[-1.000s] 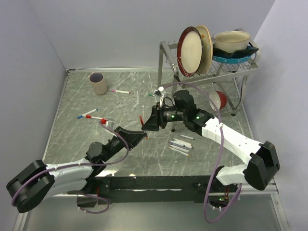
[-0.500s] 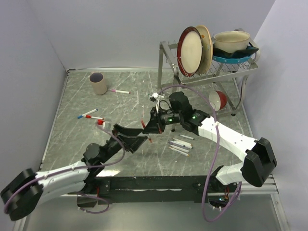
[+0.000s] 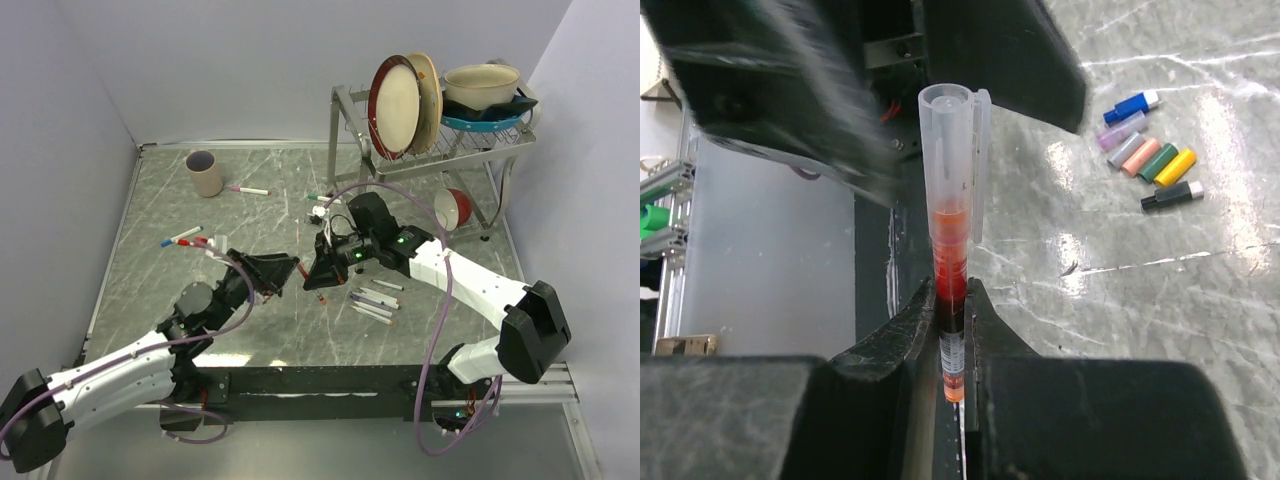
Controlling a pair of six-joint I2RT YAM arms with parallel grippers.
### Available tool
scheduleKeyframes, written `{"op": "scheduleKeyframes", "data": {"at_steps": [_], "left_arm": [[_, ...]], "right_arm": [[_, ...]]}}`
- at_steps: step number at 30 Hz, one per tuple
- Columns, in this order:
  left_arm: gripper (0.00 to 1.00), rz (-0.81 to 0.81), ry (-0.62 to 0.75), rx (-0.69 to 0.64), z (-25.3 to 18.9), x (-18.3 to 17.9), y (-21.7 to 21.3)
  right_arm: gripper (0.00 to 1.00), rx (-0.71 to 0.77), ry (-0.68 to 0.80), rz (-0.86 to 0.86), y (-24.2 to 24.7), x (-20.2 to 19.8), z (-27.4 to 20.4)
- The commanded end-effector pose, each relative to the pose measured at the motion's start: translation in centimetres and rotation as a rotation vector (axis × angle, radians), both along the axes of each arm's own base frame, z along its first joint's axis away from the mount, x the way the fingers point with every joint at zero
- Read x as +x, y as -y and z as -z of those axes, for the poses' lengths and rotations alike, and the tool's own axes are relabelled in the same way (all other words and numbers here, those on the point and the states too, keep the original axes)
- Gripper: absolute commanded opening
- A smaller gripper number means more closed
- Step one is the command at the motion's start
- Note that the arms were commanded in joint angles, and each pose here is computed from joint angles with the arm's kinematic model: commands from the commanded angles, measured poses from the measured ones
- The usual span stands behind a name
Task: Open the pen caps
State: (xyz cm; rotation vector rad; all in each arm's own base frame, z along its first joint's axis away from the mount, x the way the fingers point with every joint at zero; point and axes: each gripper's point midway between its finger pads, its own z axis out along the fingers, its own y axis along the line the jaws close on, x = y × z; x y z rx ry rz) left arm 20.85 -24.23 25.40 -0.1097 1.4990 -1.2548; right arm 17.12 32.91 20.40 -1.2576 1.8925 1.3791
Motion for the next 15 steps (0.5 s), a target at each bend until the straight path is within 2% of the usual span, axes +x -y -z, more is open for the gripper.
{"op": "scheduleKeyframes", "data": {"at_steps": [1,7,8,10,11,13,15], "left_arm": [[0.58,-0.037,-0.073,0.022,-0.1,1.4,0.5],[0.42,-0.043,-0.133,0.055,0.8,2.0,1.1],[0.34,-0.049,-0.134,0.055,0.3,2.2,1.2],[0.26,-0.049,-0.149,0.083,0.7,2.5,1.5],[0.15,-0.050,-0.153,0.092,0.6,2.6,1.6],[0.03,-0.043,-0.159,0.105,0.7,2.5,1.8],[0.01,-0.060,-0.171,0.115,1.0,2.7,1.5]], "right_arm": [[0.00,0.025,0.057,-0.016,-0.7,0.4,-1.4],[0.00,-0.001,0.046,-0.004,-1.0,0.9,-0.8],[0.00,-0.002,0.045,-0.005,-1.1,0.9,-0.8],[0.00,-0.015,0.041,-0.005,-1.2,0.9,-0.4],[0.00,-0.019,0.043,-0.003,-1.2,1.0,-0.3],[0.00,-0.026,0.044,0.000,-1.3,1.0,-0.1],[0.00,-0.037,0.047,0.005,-1.2,1.1,0.1]]}}
